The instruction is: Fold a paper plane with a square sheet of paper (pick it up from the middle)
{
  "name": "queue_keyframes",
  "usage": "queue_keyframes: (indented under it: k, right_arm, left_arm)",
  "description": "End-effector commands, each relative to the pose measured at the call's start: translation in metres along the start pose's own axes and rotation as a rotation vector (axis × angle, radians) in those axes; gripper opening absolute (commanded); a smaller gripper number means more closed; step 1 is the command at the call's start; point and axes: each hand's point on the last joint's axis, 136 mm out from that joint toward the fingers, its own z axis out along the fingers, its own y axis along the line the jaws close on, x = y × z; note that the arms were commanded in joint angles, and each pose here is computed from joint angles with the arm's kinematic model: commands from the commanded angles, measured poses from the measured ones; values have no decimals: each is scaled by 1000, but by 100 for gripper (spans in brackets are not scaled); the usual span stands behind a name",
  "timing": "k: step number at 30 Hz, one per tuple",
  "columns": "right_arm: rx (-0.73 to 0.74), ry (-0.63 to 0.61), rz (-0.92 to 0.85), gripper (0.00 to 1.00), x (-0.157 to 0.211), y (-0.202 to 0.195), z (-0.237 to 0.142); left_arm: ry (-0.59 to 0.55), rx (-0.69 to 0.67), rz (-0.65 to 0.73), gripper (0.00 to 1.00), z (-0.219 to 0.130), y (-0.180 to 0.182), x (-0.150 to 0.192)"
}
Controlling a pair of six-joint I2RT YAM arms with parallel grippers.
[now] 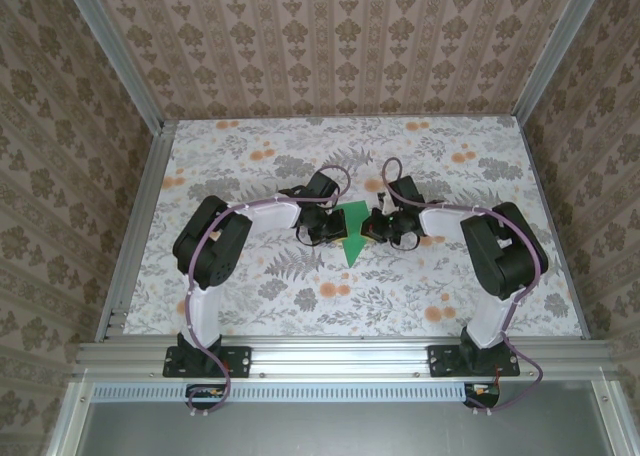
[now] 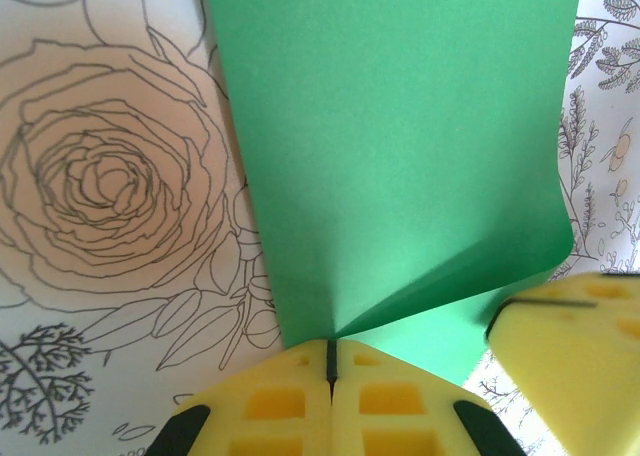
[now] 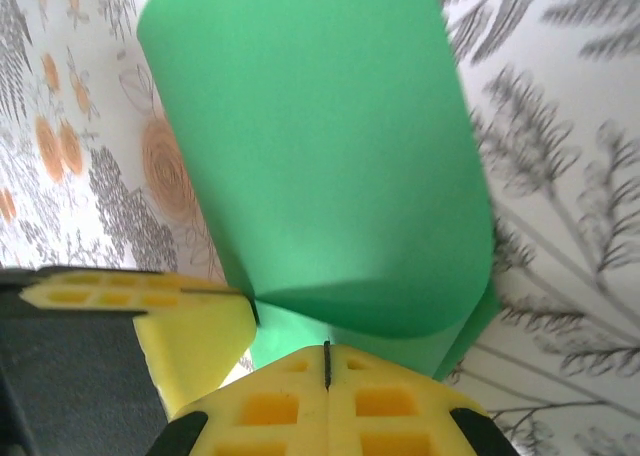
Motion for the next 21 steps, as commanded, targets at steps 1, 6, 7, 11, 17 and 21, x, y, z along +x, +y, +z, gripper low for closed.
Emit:
queue_keyframes:
  k: [1, 6, 7, 11, 17, 21]
  right_arm:
    - [67, -5, 28, 3, -4, -20, 5]
    - [118, -10, 51, 3, -6, -36, 4]
    - [114, -14, 47, 3, -8, -34, 2]
    - [62, -47, 22, 3, -17, -15, -8]
    - [62, -67, 18, 3, -25, -17, -11]
    - [87, -53, 49, 3, -23, -33, -3]
  left_arm:
    - [68, -134, -27, 1, 14, 37, 19]
    - [66, -132, -23, 1, 13, 36, 19]
    - [66, -130, -22, 1, 13, 35, 18]
    - [65, -125, -16, 1, 12, 33, 17]
    - [65, -125, -10, 1, 11, 32, 17]
    - [67, -125, -9, 1, 11, 33, 17]
